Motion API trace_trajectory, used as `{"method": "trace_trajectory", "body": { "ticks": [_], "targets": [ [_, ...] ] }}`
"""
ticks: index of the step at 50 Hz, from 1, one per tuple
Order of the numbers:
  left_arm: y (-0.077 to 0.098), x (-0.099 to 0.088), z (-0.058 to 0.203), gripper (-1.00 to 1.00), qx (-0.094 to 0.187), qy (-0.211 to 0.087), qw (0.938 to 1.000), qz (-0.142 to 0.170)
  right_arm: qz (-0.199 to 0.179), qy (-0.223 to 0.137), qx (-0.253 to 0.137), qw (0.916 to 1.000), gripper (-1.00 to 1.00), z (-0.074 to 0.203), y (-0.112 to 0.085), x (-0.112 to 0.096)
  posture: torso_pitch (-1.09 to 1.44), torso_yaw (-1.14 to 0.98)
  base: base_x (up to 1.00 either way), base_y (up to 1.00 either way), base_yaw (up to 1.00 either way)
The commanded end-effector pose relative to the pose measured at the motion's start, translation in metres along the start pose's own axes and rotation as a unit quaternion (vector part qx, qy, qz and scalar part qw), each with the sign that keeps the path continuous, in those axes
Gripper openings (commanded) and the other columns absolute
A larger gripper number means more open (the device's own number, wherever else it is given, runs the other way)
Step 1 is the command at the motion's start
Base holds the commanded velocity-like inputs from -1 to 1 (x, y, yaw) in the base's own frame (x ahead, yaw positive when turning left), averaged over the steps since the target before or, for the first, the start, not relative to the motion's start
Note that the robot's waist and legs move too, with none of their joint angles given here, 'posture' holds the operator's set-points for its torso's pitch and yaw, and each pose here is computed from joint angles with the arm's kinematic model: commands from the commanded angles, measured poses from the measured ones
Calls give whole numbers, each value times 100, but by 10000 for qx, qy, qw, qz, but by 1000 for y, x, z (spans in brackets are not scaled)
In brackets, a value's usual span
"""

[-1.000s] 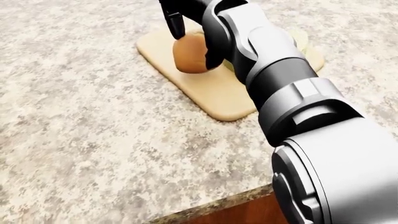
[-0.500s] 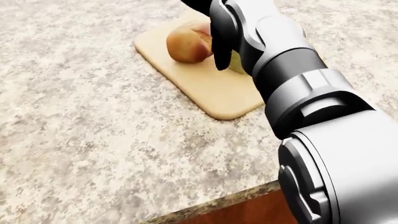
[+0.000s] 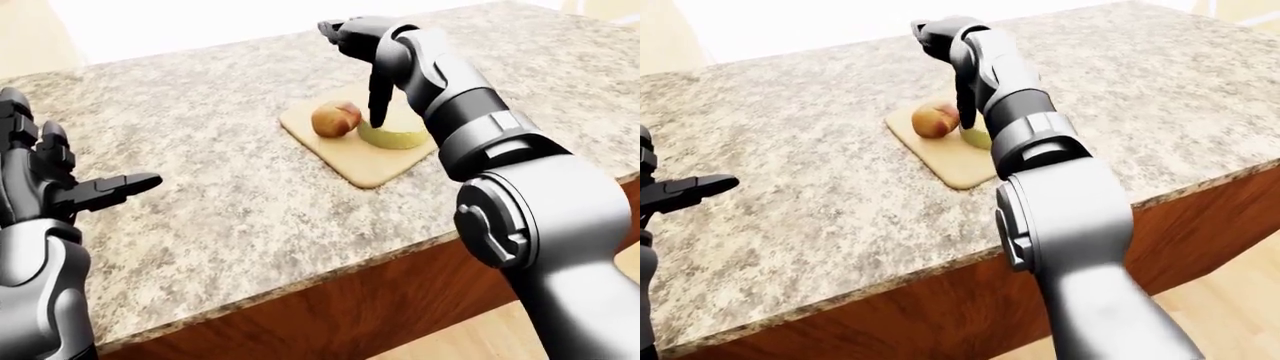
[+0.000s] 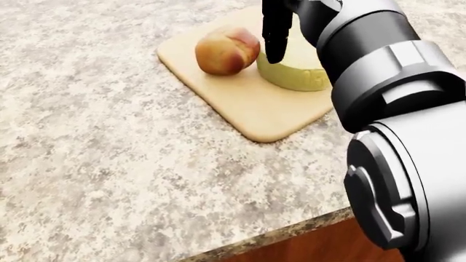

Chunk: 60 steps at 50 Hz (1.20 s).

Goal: Place the bread and cheese on the cutting board.

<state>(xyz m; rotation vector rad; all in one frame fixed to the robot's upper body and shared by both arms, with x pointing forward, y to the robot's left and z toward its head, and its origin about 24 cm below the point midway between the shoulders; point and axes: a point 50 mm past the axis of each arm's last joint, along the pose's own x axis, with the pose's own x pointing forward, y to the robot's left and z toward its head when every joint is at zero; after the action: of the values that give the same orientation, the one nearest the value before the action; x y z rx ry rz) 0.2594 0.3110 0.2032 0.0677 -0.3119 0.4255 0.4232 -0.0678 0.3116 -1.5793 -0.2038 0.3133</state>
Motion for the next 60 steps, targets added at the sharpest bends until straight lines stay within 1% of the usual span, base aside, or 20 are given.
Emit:
{"method": "trace_trajectory", "body": {
  "ticks": [1, 5, 12, 17, 22, 30, 37, 41, 42, 43, 44, 45, 48, 50, 60],
  "targets": [
    [0, 2, 19, 100, 35, -470, 9989, 1, -417, -66, -47, 9991, 100, 2, -33, -8, 0, 0, 0, 0, 0],
    [-1, 1, 19, 100, 40, -474, 9989, -16, -340, 53, -156, 9993, 100, -6, -41, -13, 0, 0, 0, 0, 0],
    [-2, 1, 19, 100, 44, -475, 9989, -41, -167, 219, -204, 9994, 100, -19, -48, -19, 0, 0, 0, 0, 0],
    [-3, 2, 20, 100, 49, -484, 9988, -54, -124, 335, -258, 9990, 100, -29, -53, -24, 0, 0, 0, 0, 0],
    [-4, 2, 21, 100, 49, -495, 9987, -63, -22, 387, -341, 9987, 100, -37, -54, -27, 0, 0, 0, 0, 0],
    [-6, 3, 23, 100, 47, -510, 9987, -80, 38, 516, -384, 9979, 100, -51, -59, -34, 0, 0, 0, 0, 0],
    [-7, 5, 24, 100, 40, -526, 9986, -90, 51, 610, -230, 9979, 100, -62, -61, -40, 0, 0, 0, 0, 0],
    [-7, 5, 24, 100, 41, -529, 9985, -90, 9, 496, -50, 9988, 100, -68, -61, -42, 0, 0, 0, 0, 0],
    [-7, 5, 25, 100, 40, -537, 9985, -95, -82, 400, 225, 9989, 100, -68, -63, -43, 0, 0, 0, 0, 0],
    [-7, 5, 25, 100, 45, -538, 9985, -96, -142, 372, 189, 9990, 100, -70, -64, -45, 0, 0, 0, 0, 0],
    [-7, 6, 26, 100, 46, -544, 9985, -98, -134, 346, 383, 9986, 100, -71, -64, -45, 0, 0, 0, 0, 0],
    [-9, 6, 26, 100, 40, -544, 9985, -107, -221, 336, 493, 9980, 100, -73, -65, -46, 0, 0, 0, 0, 0],
    [-8, 5, 26, 100, 42, -548, 9984, -116, -320, 345, 750, 9961, 100, -81, -67, -50, 0, 0, 0, 0, 0],
    [-9, 5, 26, 100, 40, -551, 9984, -119, -378, 347, 852, 9950, 100, -85, -69, -53, 0, 0, 0, 0, 0],
    [-9, 5, 26, 100, 45, -552, 9984, -129, -361, 405, 911, 9944, 100, -100, -70, -62, 0, 0, 0, 0, 0]
  ]
}}
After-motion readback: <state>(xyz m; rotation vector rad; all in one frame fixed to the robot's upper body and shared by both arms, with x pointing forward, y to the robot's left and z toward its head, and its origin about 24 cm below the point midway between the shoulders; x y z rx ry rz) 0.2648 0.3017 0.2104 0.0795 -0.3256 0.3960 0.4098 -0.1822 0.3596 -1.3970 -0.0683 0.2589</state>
